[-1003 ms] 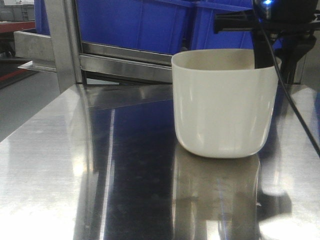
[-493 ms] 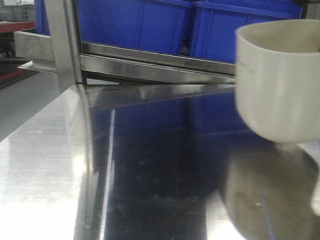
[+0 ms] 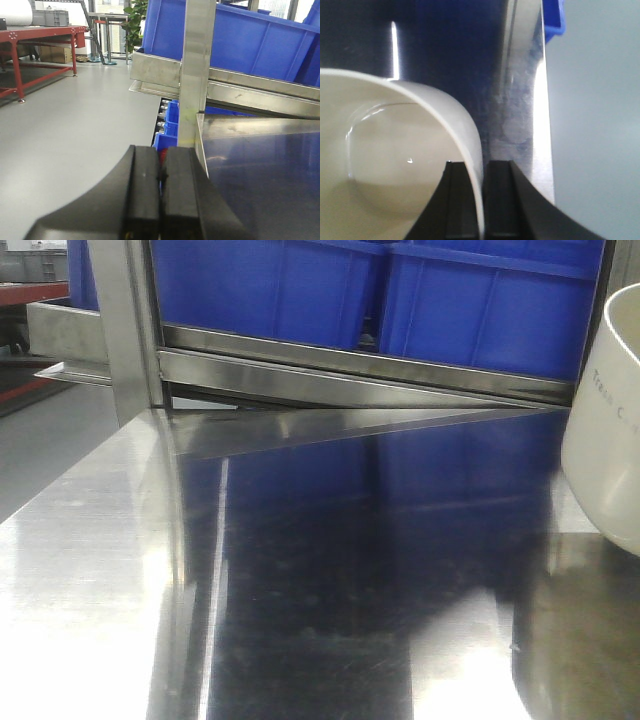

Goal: Move white bin to right shelf second layer
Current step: 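Lift the white bin off the table with the right gripper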

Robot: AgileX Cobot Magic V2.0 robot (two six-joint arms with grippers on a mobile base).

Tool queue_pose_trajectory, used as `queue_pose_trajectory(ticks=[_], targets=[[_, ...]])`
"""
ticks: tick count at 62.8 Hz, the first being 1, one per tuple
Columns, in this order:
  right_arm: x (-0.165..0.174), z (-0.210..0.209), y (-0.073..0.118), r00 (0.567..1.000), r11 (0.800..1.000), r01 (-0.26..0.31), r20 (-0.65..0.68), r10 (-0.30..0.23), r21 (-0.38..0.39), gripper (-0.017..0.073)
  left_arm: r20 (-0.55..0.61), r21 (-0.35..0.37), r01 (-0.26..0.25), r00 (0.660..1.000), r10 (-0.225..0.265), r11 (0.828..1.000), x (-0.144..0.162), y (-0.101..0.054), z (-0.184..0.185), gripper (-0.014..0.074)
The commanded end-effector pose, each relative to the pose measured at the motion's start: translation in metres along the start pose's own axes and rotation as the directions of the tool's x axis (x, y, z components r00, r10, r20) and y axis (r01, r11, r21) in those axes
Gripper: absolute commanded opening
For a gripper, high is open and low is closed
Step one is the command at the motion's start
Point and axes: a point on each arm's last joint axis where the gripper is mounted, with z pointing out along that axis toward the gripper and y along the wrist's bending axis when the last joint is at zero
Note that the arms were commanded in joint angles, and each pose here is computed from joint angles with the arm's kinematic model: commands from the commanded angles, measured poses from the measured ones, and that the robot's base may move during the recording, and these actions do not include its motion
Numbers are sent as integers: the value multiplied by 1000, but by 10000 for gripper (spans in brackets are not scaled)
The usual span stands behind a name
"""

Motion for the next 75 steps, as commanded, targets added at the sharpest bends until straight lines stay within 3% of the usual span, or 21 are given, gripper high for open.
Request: queue_pose_trajectory(ticks=[1,28,75], targets=[[-3,-21,0,981,1000,-14,191,18,-24,55,70,3,11,997,-11,1000,1,0,0,85],[39,-66,-1,948,999,-17,317,28,-37,55,70,3,11,997,-11,1000,1,0,0,85],[41,-70,-1,947,999,-17,321,28,-37,55,70,3,11,997,-11,1000,1,0,0,85]])
